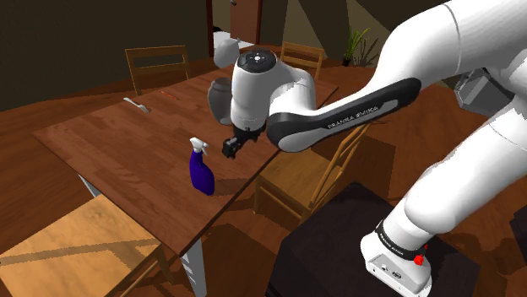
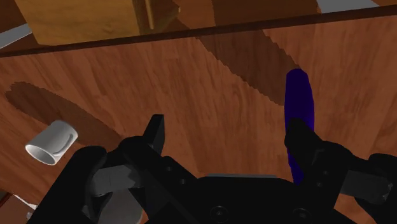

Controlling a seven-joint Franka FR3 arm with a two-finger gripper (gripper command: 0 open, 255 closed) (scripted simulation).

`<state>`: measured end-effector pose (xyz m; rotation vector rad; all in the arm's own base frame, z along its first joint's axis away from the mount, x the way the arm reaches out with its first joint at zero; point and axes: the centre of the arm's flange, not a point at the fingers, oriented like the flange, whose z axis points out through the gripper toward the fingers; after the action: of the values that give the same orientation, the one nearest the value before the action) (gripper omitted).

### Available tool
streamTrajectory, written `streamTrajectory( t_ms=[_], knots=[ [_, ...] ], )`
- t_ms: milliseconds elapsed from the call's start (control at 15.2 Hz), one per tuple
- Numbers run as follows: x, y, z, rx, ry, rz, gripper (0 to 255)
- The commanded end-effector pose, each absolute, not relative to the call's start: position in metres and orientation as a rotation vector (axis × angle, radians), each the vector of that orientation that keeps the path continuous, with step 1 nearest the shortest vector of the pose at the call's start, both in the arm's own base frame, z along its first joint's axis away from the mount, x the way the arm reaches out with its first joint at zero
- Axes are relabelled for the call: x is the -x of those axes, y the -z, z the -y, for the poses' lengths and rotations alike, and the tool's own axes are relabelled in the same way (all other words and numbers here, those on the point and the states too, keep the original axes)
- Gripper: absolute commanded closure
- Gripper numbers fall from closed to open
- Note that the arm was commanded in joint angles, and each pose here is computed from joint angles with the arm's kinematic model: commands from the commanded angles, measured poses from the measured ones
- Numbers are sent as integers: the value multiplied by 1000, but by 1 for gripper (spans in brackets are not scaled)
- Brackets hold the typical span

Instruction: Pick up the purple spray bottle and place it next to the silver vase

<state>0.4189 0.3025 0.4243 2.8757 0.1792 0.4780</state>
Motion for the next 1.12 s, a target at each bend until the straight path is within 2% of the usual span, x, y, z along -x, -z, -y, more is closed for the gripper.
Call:
streamTrajectory(
  t_ms=[0, 594, 1056],
  knots=[
    [-423, -408, -322, -2866, -496, -198, 0],
    [-451, -342, -409, -2821, -561, -276, 0],
    [-465, -309, -402, -2821, -561, -276, 0]
  ],
)
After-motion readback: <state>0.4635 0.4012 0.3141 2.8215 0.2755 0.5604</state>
